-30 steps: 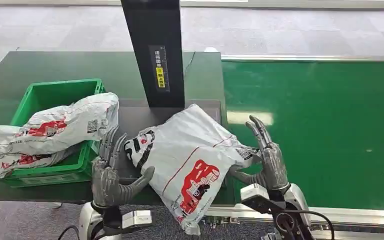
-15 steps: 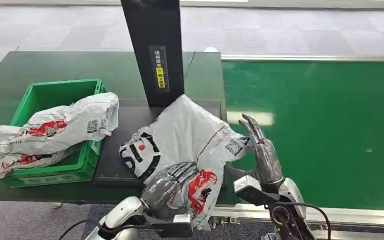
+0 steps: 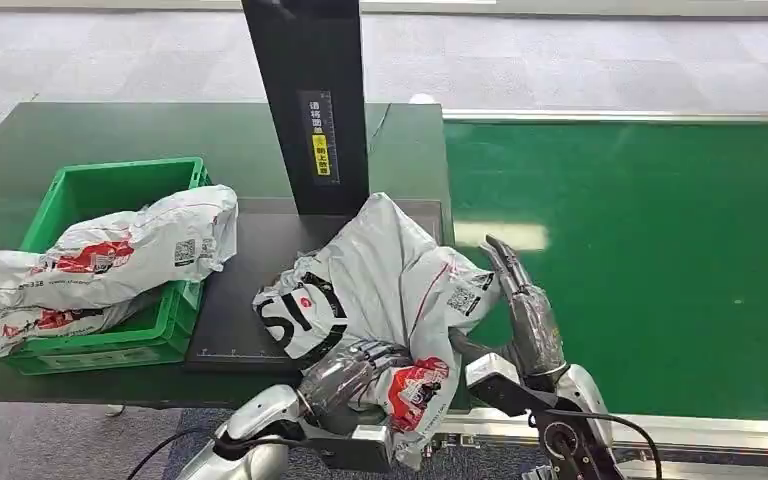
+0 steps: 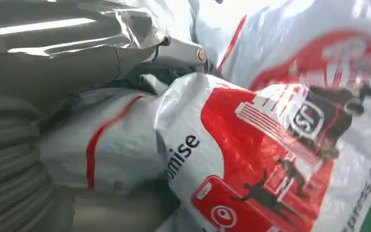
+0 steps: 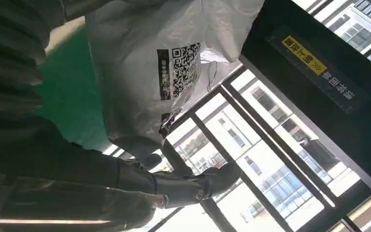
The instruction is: Moved the parcel from conveyor to table for the left to box.
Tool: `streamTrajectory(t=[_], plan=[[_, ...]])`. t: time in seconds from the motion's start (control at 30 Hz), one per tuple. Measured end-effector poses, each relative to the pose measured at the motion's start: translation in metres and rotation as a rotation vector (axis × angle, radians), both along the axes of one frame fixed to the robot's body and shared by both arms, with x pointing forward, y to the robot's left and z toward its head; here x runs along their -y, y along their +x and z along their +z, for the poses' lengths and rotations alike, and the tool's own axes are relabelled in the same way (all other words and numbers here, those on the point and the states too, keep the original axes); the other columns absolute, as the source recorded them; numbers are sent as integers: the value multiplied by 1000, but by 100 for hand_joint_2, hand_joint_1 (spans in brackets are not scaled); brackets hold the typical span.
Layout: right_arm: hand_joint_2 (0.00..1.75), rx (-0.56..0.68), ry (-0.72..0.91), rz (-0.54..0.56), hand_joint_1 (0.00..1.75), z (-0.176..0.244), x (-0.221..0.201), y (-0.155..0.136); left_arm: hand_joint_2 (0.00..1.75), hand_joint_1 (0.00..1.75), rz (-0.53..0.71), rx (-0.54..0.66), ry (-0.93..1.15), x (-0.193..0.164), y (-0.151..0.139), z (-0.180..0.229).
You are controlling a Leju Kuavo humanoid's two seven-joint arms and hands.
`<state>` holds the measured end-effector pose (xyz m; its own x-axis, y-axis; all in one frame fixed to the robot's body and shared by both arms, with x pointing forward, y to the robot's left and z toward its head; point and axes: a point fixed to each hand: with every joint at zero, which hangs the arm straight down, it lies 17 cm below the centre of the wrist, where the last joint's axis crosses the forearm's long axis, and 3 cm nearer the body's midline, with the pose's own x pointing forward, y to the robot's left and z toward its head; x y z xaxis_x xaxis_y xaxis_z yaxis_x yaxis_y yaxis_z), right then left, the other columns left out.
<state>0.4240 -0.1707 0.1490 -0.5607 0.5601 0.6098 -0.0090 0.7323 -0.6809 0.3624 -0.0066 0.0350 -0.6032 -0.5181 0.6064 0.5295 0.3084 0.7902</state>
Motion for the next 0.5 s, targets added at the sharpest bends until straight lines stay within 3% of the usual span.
streamTrajectory(t=[0.3, 0.5], plan=[[175, -2, 5, -4, 0, 1, 4, -7, 175, 175, 5, 100, -186, 3, 5, 52], [175, -2, 4, -8, 0, 2, 8, -9, 175, 175, 42, 316, -335, -9, 11, 114]])
